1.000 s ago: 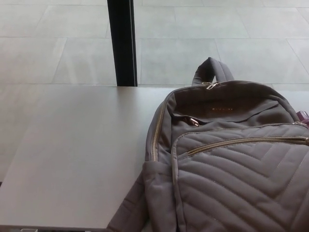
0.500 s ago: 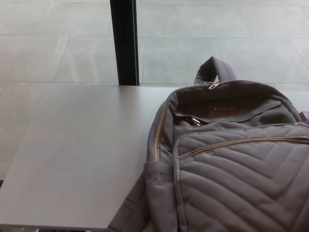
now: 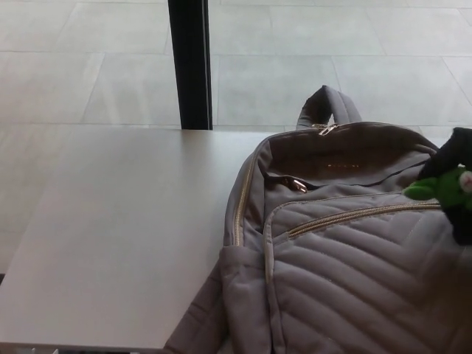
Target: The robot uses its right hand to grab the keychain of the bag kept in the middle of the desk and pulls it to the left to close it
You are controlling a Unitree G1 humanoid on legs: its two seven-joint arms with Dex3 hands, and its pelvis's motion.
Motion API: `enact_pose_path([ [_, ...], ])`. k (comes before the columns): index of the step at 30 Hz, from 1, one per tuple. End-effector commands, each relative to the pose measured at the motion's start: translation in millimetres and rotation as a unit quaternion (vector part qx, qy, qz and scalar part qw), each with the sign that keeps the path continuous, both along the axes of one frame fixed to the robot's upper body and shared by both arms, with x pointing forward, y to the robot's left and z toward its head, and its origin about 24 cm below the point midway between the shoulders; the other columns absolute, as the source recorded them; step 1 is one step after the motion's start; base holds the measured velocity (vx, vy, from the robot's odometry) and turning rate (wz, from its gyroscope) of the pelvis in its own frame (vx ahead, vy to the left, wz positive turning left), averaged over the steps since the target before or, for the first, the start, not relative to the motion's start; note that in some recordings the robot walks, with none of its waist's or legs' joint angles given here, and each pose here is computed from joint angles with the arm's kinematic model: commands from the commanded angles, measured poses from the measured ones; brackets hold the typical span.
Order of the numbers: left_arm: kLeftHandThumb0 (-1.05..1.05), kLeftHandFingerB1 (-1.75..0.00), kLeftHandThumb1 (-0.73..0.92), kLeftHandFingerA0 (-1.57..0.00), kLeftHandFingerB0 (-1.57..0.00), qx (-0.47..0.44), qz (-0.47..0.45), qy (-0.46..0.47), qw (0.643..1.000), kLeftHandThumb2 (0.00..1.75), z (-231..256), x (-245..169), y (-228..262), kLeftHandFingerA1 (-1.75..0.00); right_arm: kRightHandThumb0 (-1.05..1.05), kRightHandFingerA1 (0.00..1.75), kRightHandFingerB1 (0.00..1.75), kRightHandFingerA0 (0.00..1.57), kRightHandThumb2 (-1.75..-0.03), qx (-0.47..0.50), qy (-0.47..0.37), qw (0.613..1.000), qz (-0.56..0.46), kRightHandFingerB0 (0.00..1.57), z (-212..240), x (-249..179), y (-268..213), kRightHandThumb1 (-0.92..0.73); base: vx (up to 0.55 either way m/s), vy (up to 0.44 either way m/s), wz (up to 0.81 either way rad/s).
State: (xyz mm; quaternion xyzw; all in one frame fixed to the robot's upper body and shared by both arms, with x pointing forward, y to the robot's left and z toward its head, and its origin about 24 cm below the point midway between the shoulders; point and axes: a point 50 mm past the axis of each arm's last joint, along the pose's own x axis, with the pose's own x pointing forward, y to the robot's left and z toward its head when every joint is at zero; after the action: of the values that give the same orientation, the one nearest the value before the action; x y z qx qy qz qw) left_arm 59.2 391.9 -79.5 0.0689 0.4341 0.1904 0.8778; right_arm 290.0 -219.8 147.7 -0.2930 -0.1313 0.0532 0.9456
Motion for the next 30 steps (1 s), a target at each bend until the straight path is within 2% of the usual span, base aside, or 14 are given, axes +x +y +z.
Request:
enact_pose_path([
  [1, -0.63, -0.43, 0.79, -0.62, -0.50, 0.017, -0.011, 0.000, 1.000, 0.64, 3, 1, 2, -0.54, -0.12, 1.72, 1.55, 0.92, -1.26, 0.004, 0.043, 0.999, -0.025, 0.82, -13, 8, 27, -0.46, 0.00, 0.000, 0.00],
  [4, -0.64, -0.42, 0.79, -0.61, -0.47, 0.015, -0.011, -0.001, 1.000, 0.64, 2, 1, 2, -0.53, -0.10, 1.75, 1.62, 0.91, -1.32, 0.018, 0.051, 0.998, -0.018, 0.80, -19, 10, 45, -0.43, 0.00, 0.000, 0.00],
  [7, -0.65, -0.42, 0.79, -0.60, -0.46, 0.008, -0.010, -0.008, 1.000, 0.63, 3, 1, 2, -0.53, -0.13, 1.75, 1.61, 0.91, -1.27, 0.012, 0.058, 0.998, -0.021, 0.79, -22, 13, 56, -0.46, 0.00, 0.000, 0.00],
  [12, -0.65, -0.43, 0.80, -0.59, -0.46, 0.008, -0.017, -0.006, 1.000, 0.64, 1, 1, -1, -0.53, -0.09, 1.75, 1.63, 0.90, -1.35, 0.035, 0.054, 0.998, 0.002, 0.78, -18, 21, 82, -0.43, 0.00, 0.000, 0.00],
  [14, -0.65, -0.43, 0.79, -0.59, -0.46, 0.007, -0.015, -0.008, 1.000, 0.64, 2, 0, 0, -0.53, -0.12, 1.75, 1.64, 0.92, -1.33, 0.035, 0.048, 0.998, 0.013, 0.77, -15, 25, 92, -0.45, 0.00, 0.000, 0.00],
  [17, -0.63, -0.43, 0.80, -0.61, -0.47, 0.009, -0.011, -0.005, 1.000, 0.64, 1, 0, 0, -0.53, -0.12, 1.75, 1.63, 0.88, -1.27, 0.038, 0.043, 0.998, 0.027, 0.76, -6, 31, 108, -0.48, 0.00, 0.000, 0.00],
  [25, -0.68, -0.45, 0.79, -0.63, -0.53, 0.008, -0.011, -0.005, 1.000, 0.63, -1, 1, -3, -0.56, -0.21, 1.75, 1.66, 0.88, -1.27, 0.023, 0.020, 0.997, 0.078, 0.75, 21, 47, 146, -0.46, 0.00, 0.000, 0.00],
  [27, -0.67, -0.43, 0.78, -0.65, -0.51, 0.009, -0.008, 0.000, 1.000, 0.63, -2, 4, -3, -0.54, -0.21, 1.75, 1.66, 0.93, -1.28, 0.018, 0.012, 0.996, 0.088, 0.82, 29, 49, 165, -0.45, 0.00, 0.000, 0.00],
  [28, -0.66, -0.44, 0.79, -0.66, -0.51, 0.011, -0.010, 0.002, 1.000, 0.63, -3, 5, -4, -0.55, -0.21, 1.75, 1.71, 0.91, -1.21, 0.015, 0.017, 0.995, 0.095, 0.78, 30, 48, 172, -0.47, 0.00, 0.000, 0.00],
  [29, -0.64, -0.43, 0.79, -0.66, -0.51, 0.011, -0.010, 0.004, 1.000, 0.63, -3, 6, -4, -0.55, -0.22, 1.72, 1.59, 0.94, -1.12, 0.012, 0.017, 0.994, 0.103, 0.81, 30, 46, 177, -0.52, 0.00, 0.000, 0.00],
  [30, -0.65, -0.44, 0.79, -0.64, -0.49, 0.009, -0.011, 0.005, 1.000, 0.63, -4, 7, -5, -0.54, -0.18, 1.71, 1.56, 0.95, -1.17, 0.010, 0.019, 0.993, 0.112, 0.82, 27, 43, 185, -0.50, 0.00, 0.000, 0.00],
])
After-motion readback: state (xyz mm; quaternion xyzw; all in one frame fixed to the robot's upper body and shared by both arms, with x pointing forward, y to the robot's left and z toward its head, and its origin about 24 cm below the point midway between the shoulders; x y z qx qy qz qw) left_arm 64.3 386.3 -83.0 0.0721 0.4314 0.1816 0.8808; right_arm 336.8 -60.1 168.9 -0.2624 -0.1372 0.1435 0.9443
